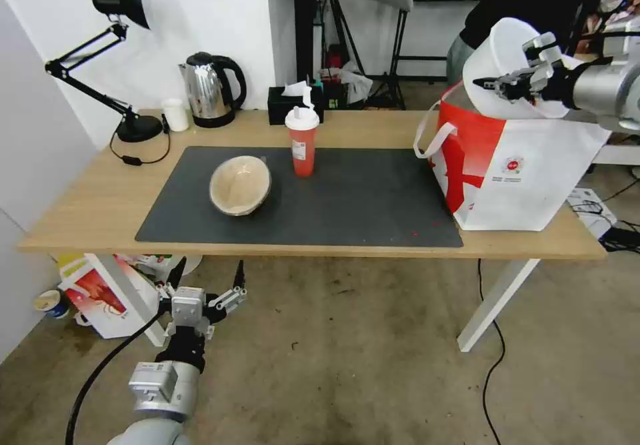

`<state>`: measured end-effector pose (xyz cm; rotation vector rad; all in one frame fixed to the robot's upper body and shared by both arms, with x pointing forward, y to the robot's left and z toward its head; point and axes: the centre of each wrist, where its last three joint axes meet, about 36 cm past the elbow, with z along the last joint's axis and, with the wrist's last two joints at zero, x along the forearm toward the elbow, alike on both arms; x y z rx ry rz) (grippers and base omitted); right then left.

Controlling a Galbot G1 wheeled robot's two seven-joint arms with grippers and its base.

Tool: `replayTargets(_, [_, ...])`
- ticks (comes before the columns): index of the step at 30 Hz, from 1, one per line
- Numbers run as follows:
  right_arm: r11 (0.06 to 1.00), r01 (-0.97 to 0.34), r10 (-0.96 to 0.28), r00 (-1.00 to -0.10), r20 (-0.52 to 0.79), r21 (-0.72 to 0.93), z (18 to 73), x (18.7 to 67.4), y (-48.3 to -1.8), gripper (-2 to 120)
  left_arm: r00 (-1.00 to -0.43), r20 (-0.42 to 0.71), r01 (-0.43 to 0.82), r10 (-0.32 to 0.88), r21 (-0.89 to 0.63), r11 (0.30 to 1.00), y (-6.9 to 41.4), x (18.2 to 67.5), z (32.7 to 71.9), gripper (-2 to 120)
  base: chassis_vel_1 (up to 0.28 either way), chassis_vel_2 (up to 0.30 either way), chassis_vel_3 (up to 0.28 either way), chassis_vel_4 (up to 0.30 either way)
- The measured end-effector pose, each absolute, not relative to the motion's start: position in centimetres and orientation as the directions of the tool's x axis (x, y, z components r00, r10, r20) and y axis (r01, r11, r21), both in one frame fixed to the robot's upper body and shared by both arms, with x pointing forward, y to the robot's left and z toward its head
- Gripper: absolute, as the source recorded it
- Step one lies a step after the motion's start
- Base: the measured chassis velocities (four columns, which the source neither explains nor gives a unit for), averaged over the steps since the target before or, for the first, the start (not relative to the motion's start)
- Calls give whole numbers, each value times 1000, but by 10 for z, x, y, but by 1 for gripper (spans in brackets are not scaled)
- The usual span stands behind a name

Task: Pick up the trash from the table and place it into the takeout bag.

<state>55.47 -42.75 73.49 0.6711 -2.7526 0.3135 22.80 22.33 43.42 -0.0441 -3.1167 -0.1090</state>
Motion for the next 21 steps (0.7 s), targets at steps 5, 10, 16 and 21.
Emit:
replayTargets(5, [868,-477,-411,-846,338,-137,729,555,-428,0,-999,24,29,27,70,997,223,228,434,100,0,0,0,0])
replayTargets(10, [873,-469,-402,-848,346,-135,726,556,-431,0,-999,24,29,27,70,997,223,228,434,100,0,0,0,0])
replayTargets(16, [875,-466,-399,-846,354,-130,719,557,-431,0,-999,24,29,27,70,997,223,228,434,100,0,0,0,0])
replayTargets(21, [873,-470,-403,-844,355,-126,717,559,-429,0,-999,24,29,27,70,997,223,228,434,100,0,0,0,0])
